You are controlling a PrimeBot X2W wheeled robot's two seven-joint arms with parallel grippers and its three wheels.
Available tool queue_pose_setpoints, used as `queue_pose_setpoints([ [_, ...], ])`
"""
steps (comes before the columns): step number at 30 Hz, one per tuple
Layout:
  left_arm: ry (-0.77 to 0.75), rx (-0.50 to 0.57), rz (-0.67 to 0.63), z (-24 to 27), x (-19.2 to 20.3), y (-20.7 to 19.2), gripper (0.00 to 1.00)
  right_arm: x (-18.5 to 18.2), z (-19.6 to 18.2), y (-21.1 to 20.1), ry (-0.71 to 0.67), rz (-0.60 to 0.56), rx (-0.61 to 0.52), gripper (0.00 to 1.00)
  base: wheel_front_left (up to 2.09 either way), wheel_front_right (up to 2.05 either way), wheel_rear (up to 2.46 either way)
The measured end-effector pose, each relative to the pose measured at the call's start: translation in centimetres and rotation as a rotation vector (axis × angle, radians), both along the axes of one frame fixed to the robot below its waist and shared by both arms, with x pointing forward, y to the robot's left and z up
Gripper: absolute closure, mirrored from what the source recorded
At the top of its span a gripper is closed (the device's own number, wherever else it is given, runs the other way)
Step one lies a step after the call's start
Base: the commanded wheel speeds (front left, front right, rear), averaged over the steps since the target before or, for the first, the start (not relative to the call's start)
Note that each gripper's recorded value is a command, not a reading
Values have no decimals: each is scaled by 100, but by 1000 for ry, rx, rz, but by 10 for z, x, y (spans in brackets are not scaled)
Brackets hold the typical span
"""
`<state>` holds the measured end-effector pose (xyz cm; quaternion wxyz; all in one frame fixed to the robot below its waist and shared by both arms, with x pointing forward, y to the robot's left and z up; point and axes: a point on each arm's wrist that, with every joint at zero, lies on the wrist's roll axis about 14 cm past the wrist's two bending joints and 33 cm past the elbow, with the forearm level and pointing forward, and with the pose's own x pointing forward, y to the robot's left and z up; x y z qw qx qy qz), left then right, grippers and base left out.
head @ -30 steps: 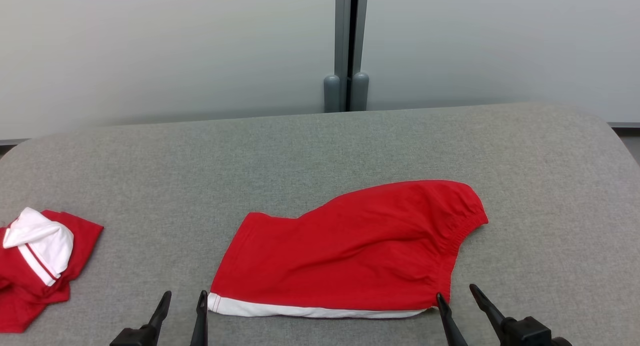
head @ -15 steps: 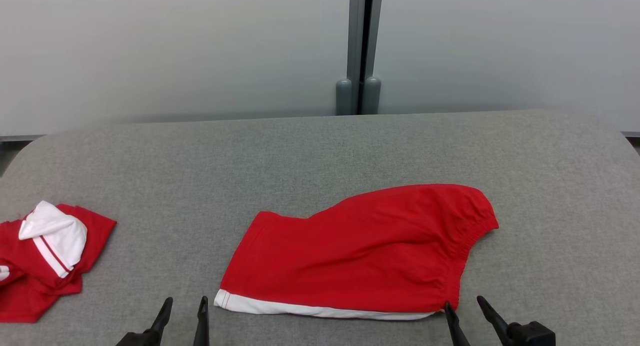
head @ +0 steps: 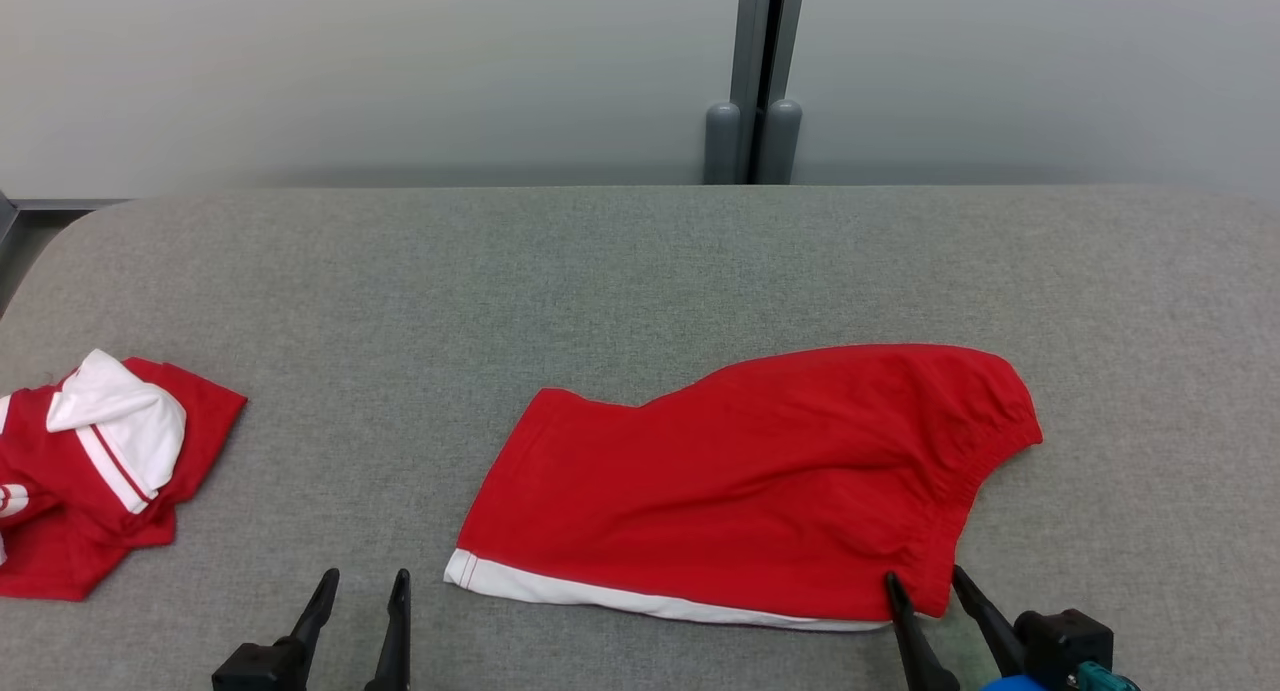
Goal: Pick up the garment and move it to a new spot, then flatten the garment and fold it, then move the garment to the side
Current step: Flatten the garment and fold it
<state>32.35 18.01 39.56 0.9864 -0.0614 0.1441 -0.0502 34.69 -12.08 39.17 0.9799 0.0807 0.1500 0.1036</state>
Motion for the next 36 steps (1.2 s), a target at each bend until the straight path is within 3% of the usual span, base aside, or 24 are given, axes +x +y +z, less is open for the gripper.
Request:
queue_pose_setpoints([
  [8, 5, -3, -7, -1, 0, -1, 0, 7, 1, 2, 4, -18, 49, 3, 0, 0, 0],
  [10, 4, -2, -10, -1, 0, -1, 0, 8, 3, 3, -1, -17, 54, 18, 0, 0, 0],
  [12, 5, -3, -17, -1, 0, -3, 0, 10, 5, 3, -9, -23, 66, 52, 0, 0, 0],
  [13, 7, -4, -19, -1, 0, -4, 0, 12, 7, 3, -13, -24, 67, 56, 0, 0, 0],
  [15, 10, -5, -24, -2, 0, -5, 0, 16, 9, 2, -21, -28, 71, 80, 0, 0, 0],
  [16, 11, -3, -26, -2, 0, -4, 0, 19, 10, 3, -27, -26, 71, 100, 0, 0, 0],
  [27, 44, 1, -46, -12, 14, 1, 0, 78, 2, -7, -31, -30, -27, 100, 0, 0, 0],
  [29, 54, -2, -37, -14, 16, 5, 0, 89, -2, -7, -26, -25, -49, 75, 0, 0, 0],
  [30, 58, 1, -32, -15, 17, 8, 0, 93, -6, -7, -19, -17, -66, 55, 0, 0, 0],
  [32, 67, 6, -21, -17, 17, 14, 0, 97, -15, -8, 4, -14, -88, 0, 0, 0, 0],
  [36, 64, 2, -9, -17, 20, 17, 0, 102, -13, -18, -7, -46, -95, 0, 0, 0, 0],
])
